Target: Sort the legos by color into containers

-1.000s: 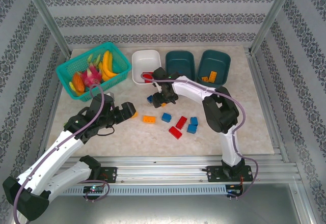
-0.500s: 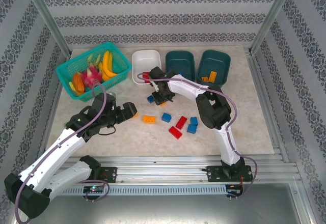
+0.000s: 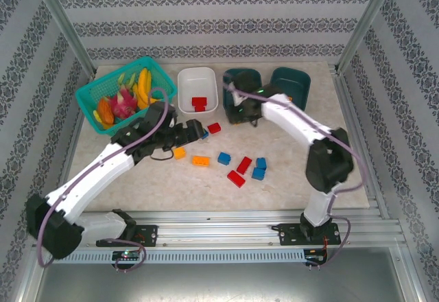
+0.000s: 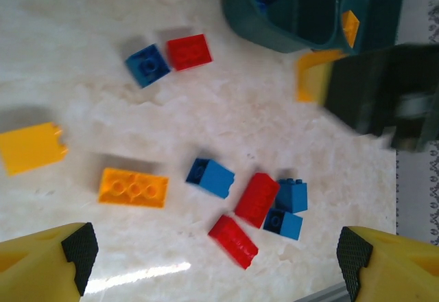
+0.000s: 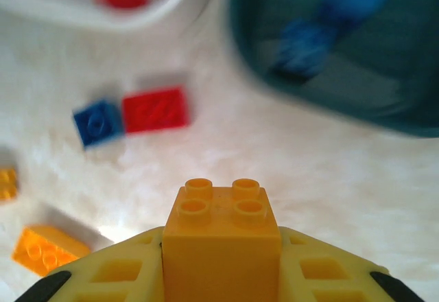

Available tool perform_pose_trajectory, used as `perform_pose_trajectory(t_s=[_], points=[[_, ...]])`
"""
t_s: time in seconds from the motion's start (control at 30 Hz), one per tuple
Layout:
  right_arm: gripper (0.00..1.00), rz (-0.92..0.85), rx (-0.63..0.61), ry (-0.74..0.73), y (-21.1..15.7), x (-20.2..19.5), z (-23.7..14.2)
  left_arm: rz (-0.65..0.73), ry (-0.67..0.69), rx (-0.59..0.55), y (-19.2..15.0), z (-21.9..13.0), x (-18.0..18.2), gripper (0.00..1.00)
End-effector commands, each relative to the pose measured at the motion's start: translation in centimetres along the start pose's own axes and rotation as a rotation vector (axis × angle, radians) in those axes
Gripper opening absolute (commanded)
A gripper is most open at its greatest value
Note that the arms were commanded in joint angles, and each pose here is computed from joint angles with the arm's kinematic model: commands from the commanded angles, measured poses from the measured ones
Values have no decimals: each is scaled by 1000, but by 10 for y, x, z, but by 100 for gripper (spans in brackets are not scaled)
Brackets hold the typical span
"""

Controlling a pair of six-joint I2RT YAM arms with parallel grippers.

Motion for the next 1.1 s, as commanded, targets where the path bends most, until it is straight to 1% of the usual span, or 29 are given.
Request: perform_pose_trajectory(t_s=[0.0, 0.1, 0.17, 0.23, 0.33, 0.53, 0.7, 0.87, 1.07], points=[[24, 174, -70, -79, 19, -59, -13, 96, -68, -8, 19, 15, -31, 92], [24, 305, -122, -108, 43, -105, -18, 125, -97, 5, 34, 35, -50, 92], [24, 381, -152, -122, 58, -133, -15, 147, -104, 14, 44, 47, -60, 92], [24, 457, -165, -124, 73, -159, -3, 162, -99, 21, 53, 63, -67, 91], [25, 524, -161, -129, 91, -185, 18, 178, -87, 29, 65, 83, -74, 91], [25, 566, -108, -118, 114, -207, 64, 202, -54, 53, 80, 122, -81, 90], [26, 616, -65, -109, 113, -217, 95, 216, -65, 58, 90, 144, -91, 90], [28, 655, -21, -94, 109, -220, 116, 265, -114, 53, 98, 153, -114, 90], [29, 668, -7, -100, 106, -222, 121, 362, -213, 40, 98, 151, -157, 90]])
Point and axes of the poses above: each hand's point on the last joint's axis, 136 mm out from that joint toward the fingers, its own z axis out along the fingers, its own x axis along the line the jaws close on, y = z × x, the point moved 3 cm from there along -z, back along the fingers, and after that the axes turned 5 degrees about z, right-handed, at the moved point
